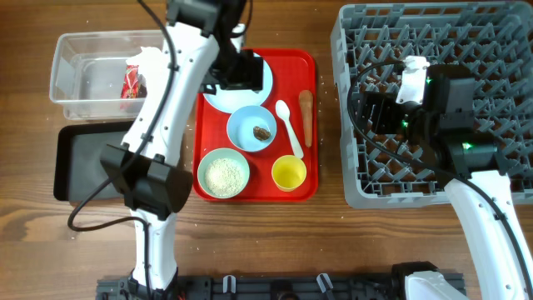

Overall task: Sort waste into correct bins and load items into the dishwasher rack
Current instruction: 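Reach the left gripper to the rice bowl and grasp its rim, then lift the rice bowl over the black tray and tip out the rice, then return the empty bowl to the red tray and release it, then grasp the light-blue bowl with food scraps using the left gripper, then tip the scraps bowl over the black tray to dump the scraps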

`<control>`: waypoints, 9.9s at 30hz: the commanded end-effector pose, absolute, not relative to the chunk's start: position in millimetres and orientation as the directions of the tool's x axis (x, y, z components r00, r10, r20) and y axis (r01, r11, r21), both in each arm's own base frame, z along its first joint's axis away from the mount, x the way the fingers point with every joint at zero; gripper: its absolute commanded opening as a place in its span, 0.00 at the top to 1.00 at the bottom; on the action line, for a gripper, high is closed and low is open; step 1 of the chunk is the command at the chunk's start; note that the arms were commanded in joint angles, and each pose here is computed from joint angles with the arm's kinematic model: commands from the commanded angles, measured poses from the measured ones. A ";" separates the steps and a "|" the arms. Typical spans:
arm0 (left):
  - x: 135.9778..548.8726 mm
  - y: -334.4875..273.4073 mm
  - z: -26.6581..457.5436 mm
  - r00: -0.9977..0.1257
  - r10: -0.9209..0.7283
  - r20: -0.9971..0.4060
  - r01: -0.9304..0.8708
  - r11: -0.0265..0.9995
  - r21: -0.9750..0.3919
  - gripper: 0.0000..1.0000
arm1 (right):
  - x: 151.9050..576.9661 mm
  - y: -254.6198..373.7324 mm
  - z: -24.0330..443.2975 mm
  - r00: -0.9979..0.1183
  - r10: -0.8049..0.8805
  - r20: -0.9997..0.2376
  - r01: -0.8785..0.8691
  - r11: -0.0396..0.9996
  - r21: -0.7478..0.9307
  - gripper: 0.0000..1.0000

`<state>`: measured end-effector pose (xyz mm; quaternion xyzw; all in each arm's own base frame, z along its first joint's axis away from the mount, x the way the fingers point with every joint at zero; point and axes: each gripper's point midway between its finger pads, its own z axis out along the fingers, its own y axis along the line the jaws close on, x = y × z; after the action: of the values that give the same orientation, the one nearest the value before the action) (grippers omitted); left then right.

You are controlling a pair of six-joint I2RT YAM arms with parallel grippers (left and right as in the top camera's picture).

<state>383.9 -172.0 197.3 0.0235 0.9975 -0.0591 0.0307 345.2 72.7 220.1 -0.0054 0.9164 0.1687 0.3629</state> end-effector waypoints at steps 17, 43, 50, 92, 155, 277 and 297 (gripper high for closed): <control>256.3 -166.2 58.9 -0.997 -0.021 0.076 -0.030 0.993 -0.111 0.26 | 347.8 69.5 226.7 -0.729 0.122 -0.674 -0.119 0.946 0.301 0.00; 273.3 -158.4 89.6 -0.996 -0.066 0.064 -0.074 0.990 -0.122 0.96 | 344.9 69.3 222.6 -0.741 0.122 -0.661 -0.113 0.947 0.302 0.00; 301.2 -113.1 152.3 -0.980 -0.199 0.007 -0.197 0.967 -0.160 0.96 | 345.0 69.3 222.7 -0.740 0.122 -0.661 -0.113 0.947 0.301 0.00; 312.1 117.4 196.6 -0.613 -0.774 0.158 -0.097 -0.124 -0.987 0.96 | 344.9 69.3 222.6 -0.744 0.146 -0.652 -0.094 0.943 0.318 0.00; 373.8 -227.2 53.2 -0.877 0.351 -0.328 0.404 0.908 -0.109 0.25 | 342.5 67.1 218.9 -0.753 0.147 -0.642 -0.081 0.947 0.311 0.00; 335.1 46.4 207.3 -0.875 -0.431 -0.221 -0.076 0.572 -0.817 0.96 | 341.3 65.3 216.7 -0.760 0.170 -0.628 -0.052 0.946 0.319 0.00; 331.6 101.6 198.0 -0.718 -0.695 -0.011 -0.094 0.112 -0.989 0.96 | 341.2 65.3 216.7 -0.760 0.169 -0.628 -0.053 0.946 0.319 0.00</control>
<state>329.4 100.4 188.2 -0.2900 0.7200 -0.5880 0.2274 337.4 68.2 210.5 0.0232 0.9267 0.1641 0.3372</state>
